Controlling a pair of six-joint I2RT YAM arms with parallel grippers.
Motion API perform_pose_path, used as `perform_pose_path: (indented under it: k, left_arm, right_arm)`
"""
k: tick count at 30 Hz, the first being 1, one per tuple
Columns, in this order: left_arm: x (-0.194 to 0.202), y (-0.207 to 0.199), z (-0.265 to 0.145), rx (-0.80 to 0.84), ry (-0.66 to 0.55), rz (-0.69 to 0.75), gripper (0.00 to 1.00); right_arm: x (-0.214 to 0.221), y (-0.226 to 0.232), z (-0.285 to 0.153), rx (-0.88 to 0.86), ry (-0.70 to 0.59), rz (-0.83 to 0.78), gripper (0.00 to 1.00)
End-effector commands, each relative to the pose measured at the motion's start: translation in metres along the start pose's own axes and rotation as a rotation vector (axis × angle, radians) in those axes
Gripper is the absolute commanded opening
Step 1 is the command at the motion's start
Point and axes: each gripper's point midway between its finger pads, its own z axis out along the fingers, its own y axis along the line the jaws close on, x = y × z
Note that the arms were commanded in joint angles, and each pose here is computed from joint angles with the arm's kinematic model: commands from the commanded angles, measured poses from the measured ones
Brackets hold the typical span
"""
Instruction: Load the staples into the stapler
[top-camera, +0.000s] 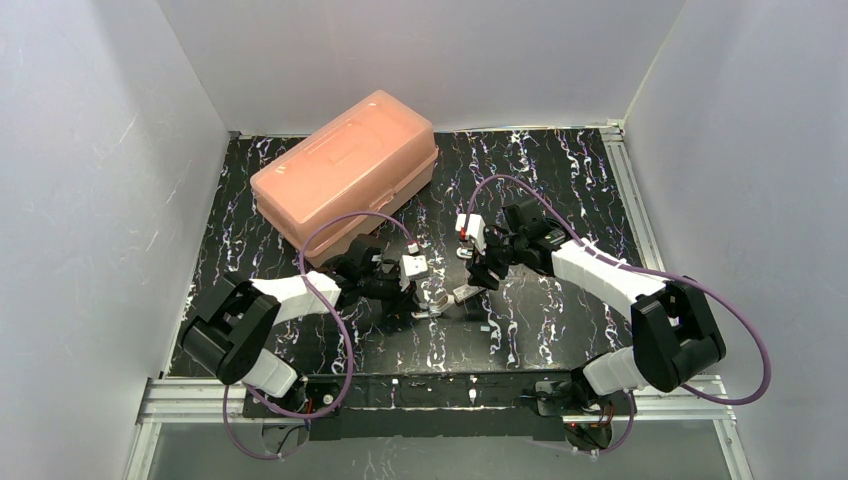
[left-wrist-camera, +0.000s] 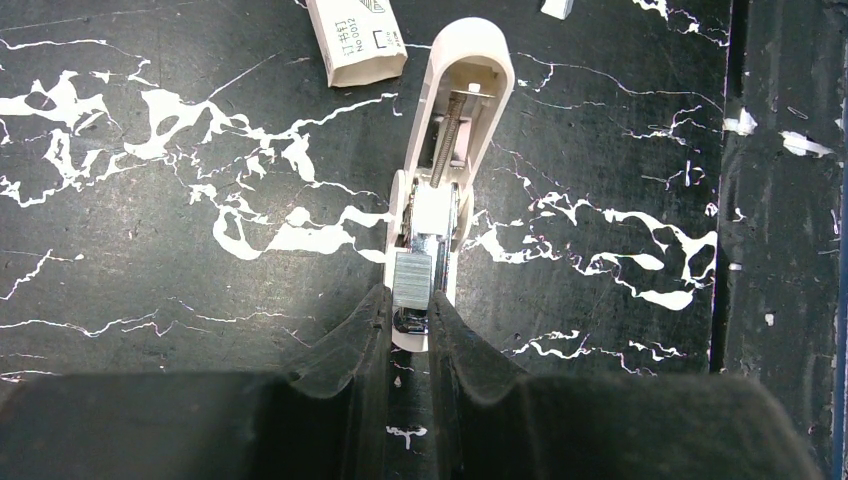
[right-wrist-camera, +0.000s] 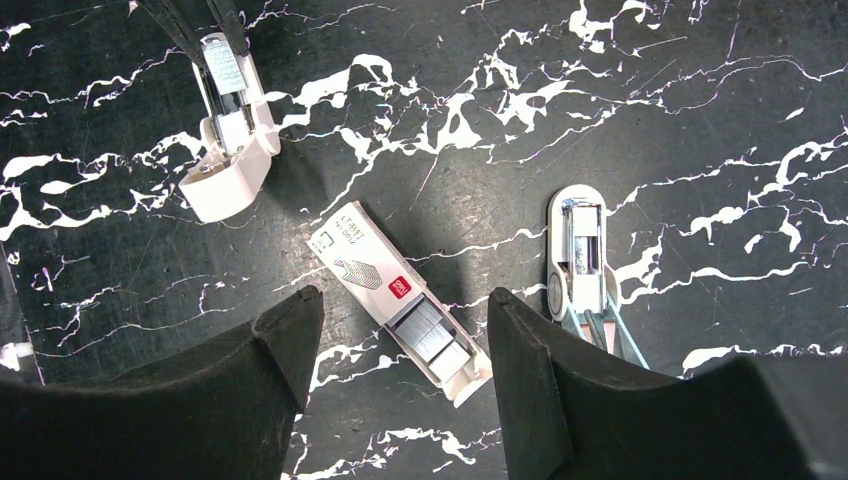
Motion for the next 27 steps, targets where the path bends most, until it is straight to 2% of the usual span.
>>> perform_pose_path:
  k: [1,15,27]
  left_arm:
    - [-0.003,-0.001,0.001,0.016,0.009,0.011,0.0]
    - [-0.022,-0.008,-0.007,0.034,-0.048,0.042,0.0]
    - [-0.015,-0.008,-0.003,0.041,-0.031,0.033,0.0]
  right_arm:
    - [-0.001,-0.004,0.0,0.01,-0.01,-0.013,0.68]
    - [0.0,-0.004,0.001,0.009,-0.005,-0.012,0.68]
    - [0.002,-0.005,0.001,0.014,-0.001,-0.011,0.68]
